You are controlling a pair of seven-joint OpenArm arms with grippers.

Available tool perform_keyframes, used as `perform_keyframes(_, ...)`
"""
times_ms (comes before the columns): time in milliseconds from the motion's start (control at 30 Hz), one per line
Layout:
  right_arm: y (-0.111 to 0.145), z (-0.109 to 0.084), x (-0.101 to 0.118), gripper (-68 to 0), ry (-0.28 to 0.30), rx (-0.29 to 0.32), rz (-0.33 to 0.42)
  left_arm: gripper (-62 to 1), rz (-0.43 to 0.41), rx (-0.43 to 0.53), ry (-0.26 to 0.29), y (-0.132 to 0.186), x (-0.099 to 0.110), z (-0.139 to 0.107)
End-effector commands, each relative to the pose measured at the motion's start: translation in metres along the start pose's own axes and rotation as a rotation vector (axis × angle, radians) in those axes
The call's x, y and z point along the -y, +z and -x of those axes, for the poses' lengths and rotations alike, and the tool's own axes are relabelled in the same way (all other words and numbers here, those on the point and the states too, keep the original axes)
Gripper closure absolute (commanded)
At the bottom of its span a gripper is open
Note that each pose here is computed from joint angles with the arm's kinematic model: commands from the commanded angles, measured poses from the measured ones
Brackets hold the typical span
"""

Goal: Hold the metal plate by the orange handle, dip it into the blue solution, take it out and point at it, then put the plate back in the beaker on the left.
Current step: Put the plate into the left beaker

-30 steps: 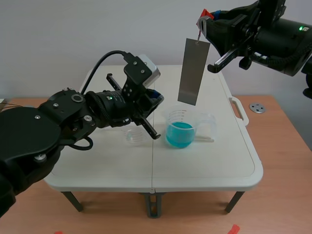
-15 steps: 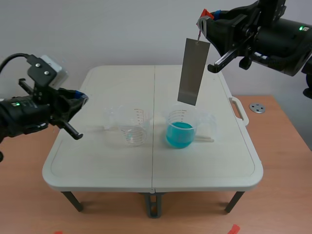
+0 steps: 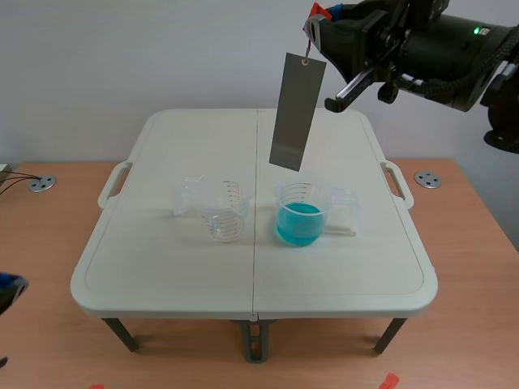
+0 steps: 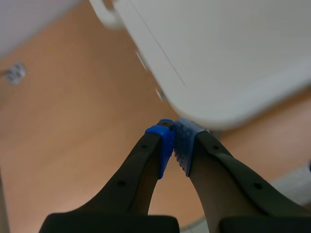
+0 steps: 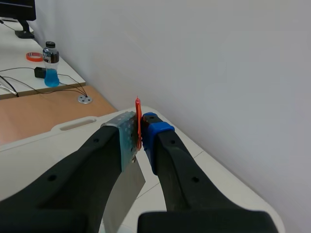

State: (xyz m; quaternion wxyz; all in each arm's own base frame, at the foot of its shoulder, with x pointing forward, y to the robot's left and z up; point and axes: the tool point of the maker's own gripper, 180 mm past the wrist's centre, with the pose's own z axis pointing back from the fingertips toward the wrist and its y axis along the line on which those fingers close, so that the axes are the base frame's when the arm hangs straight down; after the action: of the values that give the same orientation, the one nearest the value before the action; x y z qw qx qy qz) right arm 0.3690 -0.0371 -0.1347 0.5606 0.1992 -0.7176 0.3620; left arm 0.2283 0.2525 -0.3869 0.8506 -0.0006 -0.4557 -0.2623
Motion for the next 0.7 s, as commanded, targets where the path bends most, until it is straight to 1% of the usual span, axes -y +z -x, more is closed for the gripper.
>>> perform_keyframes(0,-0.008,-0.024,0.004,-1.3,0.032,0.065,-0.001,-1.5,0.023,-0.013,0.035,0.007,0.015,0.011)
perform_keyframes(200,-0.023,-0.037,-0.001,-1.3,0.059,0.091,-0.023,-1.5,0.087,-0.159,0.163,0.042,0.072,0.072)
perform_keyframes(333,-0.034,-0.042,-0.001,-1.3,0.063,0.095,-0.023,-1.5,0.112,-0.241,0.242,0.065,0.107,0.102)
perform_keyframes(433,-0.044,-0.044,-0.004,-1.3,0.055,0.102,-0.031,-1.5,0.123,-0.296,0.297,0.081,0.129,0.12)
perform_keyframes(500,-0.05,-0.044,-0.008,-1.3,0.049,0.104,-0.045,-1.5,0.13,-0.333,0.324,0.092,0.142,0.132)
perform_keyframes(567,-0.057,-0.043,-0.013,-1.3,0.041,0.1,-0.063,-1.5,0.14,-0.367,0.34,0.101,0.154,0.141)
perform_keyframes(667,-0.067,-0.04,-0.021,-1.3,0.027,0.094,-0.088,-1.5,0.146,-0.406,0.362,0.11,0.166,0.153)
